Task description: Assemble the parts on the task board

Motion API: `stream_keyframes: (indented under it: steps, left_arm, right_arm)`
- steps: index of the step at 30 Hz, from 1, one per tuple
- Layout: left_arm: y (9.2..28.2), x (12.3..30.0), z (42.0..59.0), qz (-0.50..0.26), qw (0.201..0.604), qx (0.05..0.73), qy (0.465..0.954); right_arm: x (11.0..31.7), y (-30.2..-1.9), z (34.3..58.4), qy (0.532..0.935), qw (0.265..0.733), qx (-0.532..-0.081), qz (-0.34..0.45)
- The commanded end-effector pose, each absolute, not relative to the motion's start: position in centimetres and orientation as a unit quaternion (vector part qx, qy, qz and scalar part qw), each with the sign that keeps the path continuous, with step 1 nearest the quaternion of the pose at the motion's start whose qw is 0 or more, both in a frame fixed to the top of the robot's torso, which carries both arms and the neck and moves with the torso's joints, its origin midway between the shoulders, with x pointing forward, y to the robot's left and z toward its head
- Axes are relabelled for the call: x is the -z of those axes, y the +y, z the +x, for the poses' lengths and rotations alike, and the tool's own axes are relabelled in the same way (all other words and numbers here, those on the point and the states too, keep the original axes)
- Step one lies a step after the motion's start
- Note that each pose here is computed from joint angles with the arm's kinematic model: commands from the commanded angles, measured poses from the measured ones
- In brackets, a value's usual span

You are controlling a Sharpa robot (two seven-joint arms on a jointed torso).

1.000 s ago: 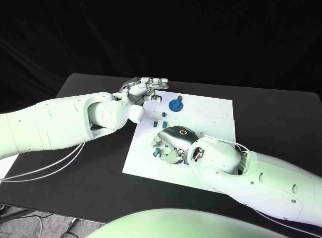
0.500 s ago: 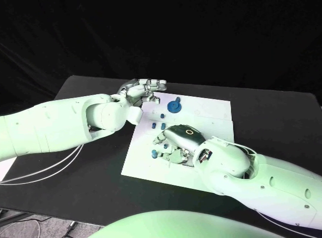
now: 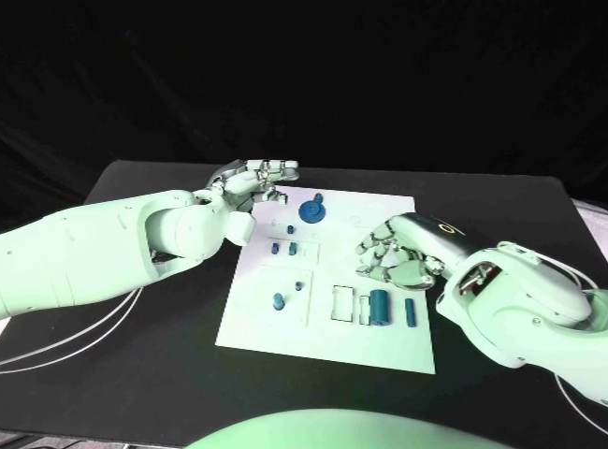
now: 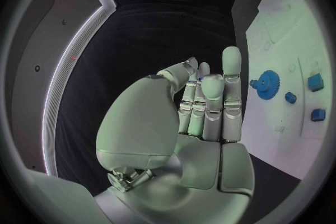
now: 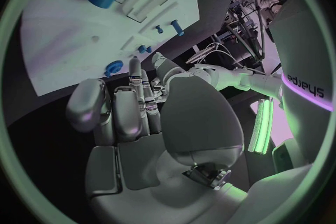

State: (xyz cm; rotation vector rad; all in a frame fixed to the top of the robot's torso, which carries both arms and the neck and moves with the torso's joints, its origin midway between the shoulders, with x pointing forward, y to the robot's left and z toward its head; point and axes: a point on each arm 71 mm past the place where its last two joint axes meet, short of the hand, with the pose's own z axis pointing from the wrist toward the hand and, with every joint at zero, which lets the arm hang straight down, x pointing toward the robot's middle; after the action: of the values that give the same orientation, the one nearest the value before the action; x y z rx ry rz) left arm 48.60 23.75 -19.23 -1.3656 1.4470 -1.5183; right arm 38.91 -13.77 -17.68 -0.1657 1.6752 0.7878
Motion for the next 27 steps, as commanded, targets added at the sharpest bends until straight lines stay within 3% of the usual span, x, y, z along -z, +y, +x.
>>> stream_keyframes:
  steps: [1, 6, 12, 27]
  left_arm:
    - [23.5, 19.1, 48.5, -0.513, 0.309, 0.582, 0.55]
    - [23.5, 19.0, 48.4, -0.512, 0.309, 0.583, 0.55]
    - [23.5, 19.0, 48.3, -0.51, 0.308, 0.583, 0.552]
    - [23.7, 19.1, 48.3, -0.509, 0.311, 0.581, 0.553]
  right_arm:
    - [18.6, -16.2, 38.4, 0.778, 0.55, -0.303, 0.018]
    - [20.3, -18.6, 37.0, 0.805, 0.535, -0.253, 0.036]
    - [21.9, -19.1, 36.1, 0.812, 0.543, -0.215, 0.017]
    - [23.4, -17.4, 36.5, 0.812, 0.546, -0.207, 0.01]
